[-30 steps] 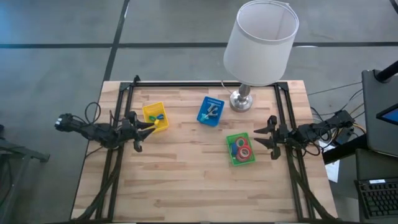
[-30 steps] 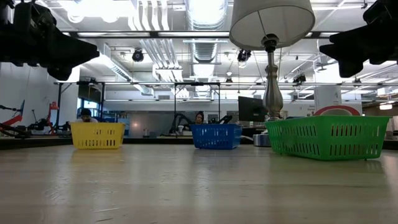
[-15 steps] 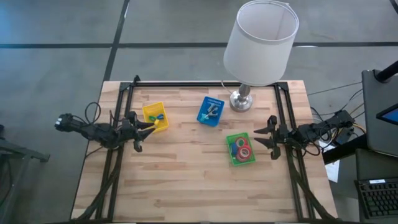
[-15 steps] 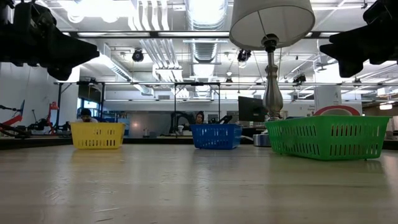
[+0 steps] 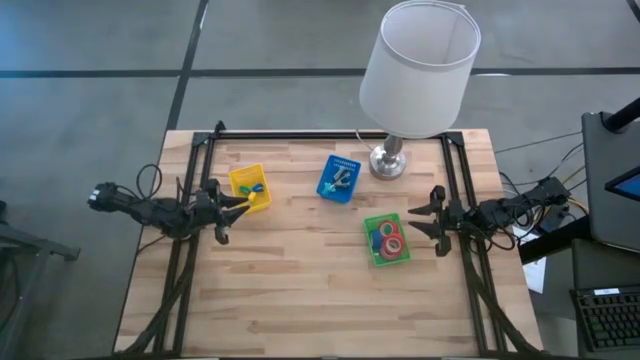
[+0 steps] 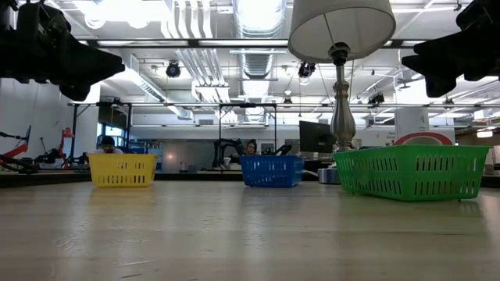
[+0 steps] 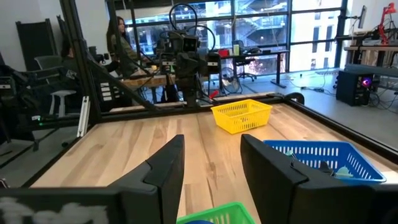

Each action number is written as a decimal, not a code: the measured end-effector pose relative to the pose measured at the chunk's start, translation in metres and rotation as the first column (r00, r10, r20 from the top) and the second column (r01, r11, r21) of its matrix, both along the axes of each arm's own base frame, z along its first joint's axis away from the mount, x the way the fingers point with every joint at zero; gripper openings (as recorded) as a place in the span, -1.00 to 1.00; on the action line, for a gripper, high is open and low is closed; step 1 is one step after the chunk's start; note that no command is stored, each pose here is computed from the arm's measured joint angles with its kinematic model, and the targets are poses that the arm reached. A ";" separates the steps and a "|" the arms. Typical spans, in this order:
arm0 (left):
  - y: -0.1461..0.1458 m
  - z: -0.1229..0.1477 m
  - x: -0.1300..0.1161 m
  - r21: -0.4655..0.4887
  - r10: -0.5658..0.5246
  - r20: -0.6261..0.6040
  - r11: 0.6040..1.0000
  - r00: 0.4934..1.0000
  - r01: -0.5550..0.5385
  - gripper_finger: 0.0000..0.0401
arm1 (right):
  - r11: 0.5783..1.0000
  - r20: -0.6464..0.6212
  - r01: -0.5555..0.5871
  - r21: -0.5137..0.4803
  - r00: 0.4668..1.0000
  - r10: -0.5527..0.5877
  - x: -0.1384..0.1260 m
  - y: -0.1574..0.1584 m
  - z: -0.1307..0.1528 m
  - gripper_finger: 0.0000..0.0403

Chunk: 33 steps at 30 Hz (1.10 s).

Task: Pick and place Stapler, Stapler remover, tape
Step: Return to Home Position

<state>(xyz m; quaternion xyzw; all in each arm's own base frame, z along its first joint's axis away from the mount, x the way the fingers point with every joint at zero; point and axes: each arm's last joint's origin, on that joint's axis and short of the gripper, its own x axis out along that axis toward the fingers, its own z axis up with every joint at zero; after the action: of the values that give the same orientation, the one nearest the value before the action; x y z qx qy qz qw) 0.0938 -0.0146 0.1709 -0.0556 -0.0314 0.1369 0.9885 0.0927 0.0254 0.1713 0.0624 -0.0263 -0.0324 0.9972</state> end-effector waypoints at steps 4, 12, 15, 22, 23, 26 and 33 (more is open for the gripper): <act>0.000 0.000 0.000 0.000 0.001 0.000 1.000 1.000 -0.001 -0.44 | 1.000 0.000 0.000 -0.005 1.000 0.000 0.000 0.000 0.000 -0.22; 0.000 0.000 0.000 0.000 0.001 0.000 1.000 1.000 -0.001 -0.44 | 1.000 0.000 0.000 -0.004 1.000 0.000 0.000 0.000 0.000 -0.27; 0.000 0.000 0.000 0.000 0.001 0.000 1.000 1.000 -0.001 -0.44 | 1.000 0.000 -0.001 -0.001 1.000 0.001 0.000 0.000 0.000 -0.29; 0.000 0.000 0.000 0.000 0.000 0.000 1.000 1.000 0.000 -0.44 | 1.000 0.000 -0.001 0.000 1.000 0.001 0.000 0.000 0.000 -0.32; 0.000 0.000 0.000 0.000 0.000 0.000 1.000 1.000 0.000 -0.44 | 1.000 0.000 -0.001 0.000 1.000 0.001 0.000 0.000 0.000 -0.32; 0.000 0.000 0.000 0.000 0.000 0.000 1.000 1.000 0.000 -0.44 | 1.000 0.000 -0.001 -0.001 1.000 0.001 0.000 0.000 0.000 -0.31; 0.000 0.000 0.000 0.000 0.000 0.000 1.000 1.000 0.000 -0.44 | 1.000 0.000 -0.001 -0.004 1.000 0.001 0.000 0.000 0.000 -0.26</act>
<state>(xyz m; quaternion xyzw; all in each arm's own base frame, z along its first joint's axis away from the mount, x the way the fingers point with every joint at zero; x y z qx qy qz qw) 0.0937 -0.0146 0.1709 -0.0557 -0.0316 0.1369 0.9885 0.0926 0.0254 0.1714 0.0605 -0.0264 -0.0321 0.9973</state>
